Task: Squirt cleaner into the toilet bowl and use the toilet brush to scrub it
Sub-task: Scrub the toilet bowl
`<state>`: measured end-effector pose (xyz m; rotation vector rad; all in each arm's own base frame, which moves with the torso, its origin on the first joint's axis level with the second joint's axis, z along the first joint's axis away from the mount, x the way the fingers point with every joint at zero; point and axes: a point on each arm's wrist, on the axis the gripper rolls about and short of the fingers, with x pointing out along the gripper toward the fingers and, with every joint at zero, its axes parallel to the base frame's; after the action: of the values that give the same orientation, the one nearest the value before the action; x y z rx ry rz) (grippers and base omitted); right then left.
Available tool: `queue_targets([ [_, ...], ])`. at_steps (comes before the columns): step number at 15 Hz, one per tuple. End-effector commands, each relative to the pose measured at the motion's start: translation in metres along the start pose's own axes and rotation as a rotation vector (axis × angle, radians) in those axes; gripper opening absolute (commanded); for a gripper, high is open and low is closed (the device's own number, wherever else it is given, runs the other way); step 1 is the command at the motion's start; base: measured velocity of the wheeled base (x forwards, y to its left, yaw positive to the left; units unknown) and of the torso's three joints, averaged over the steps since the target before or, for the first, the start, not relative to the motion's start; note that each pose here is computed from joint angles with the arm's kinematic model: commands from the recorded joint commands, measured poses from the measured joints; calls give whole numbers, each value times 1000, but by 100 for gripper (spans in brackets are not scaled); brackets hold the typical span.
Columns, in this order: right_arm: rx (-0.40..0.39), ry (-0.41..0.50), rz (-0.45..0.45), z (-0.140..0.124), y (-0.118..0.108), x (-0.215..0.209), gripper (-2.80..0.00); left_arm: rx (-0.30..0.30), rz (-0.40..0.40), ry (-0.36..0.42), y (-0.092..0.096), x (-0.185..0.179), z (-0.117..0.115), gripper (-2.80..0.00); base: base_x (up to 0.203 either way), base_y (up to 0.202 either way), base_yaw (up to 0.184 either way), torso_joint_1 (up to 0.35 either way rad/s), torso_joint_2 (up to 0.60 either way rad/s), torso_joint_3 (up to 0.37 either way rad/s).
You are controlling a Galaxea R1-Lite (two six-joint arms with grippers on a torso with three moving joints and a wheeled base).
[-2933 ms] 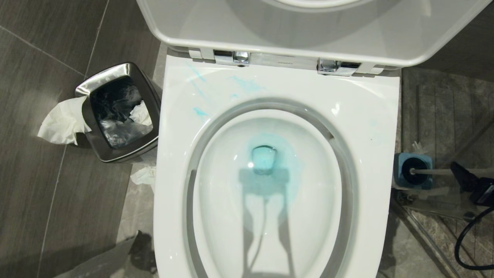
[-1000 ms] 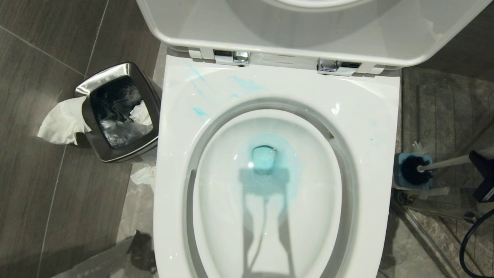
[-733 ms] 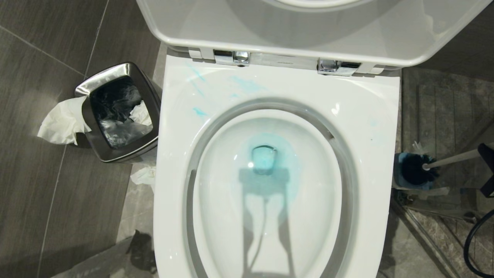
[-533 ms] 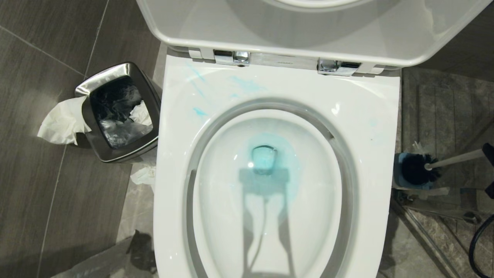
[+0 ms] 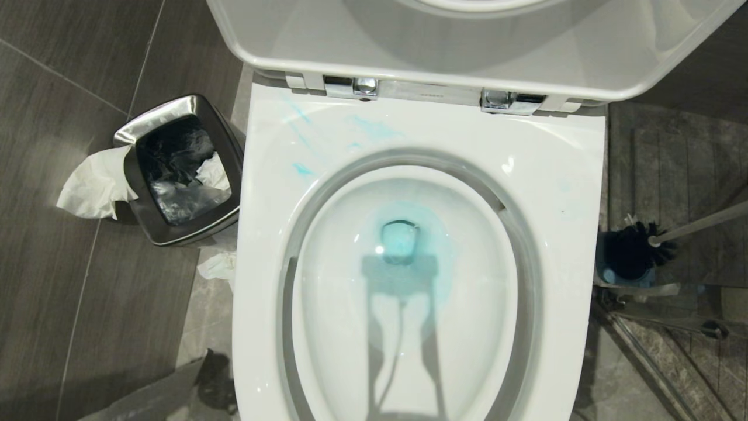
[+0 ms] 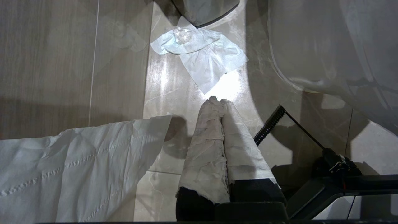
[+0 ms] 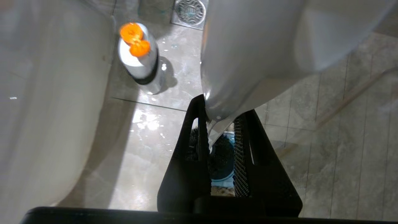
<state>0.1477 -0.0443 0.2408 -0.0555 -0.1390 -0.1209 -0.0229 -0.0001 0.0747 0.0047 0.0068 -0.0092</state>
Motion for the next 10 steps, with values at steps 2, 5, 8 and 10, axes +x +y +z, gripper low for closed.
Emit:
queue_targets([
  [2, -17, -82, 1, 22, 3, -15, -280, 0, 0, 2, 0, 0, 0, -280, 0, 0, 0, 0, 0, 0],
  [5, -15, -81, 0, 37, 4, -23, -280, 0, 0, 2, 0, 0, 0, -280, 0, 0, 0, 0, 0, 0],
  [8, 13, -90, -4, 69, 5, -34, -280, 0, 0, 2, 0, 0, 0, -280, 0, 0, 0, 0, 0, 0],
  [10, 43, -104, -28, 92, 6, -40, -280, 0, 0, 2, 0, 0, 0, -280, 0, 0, 0, 0, 0, 0],
])
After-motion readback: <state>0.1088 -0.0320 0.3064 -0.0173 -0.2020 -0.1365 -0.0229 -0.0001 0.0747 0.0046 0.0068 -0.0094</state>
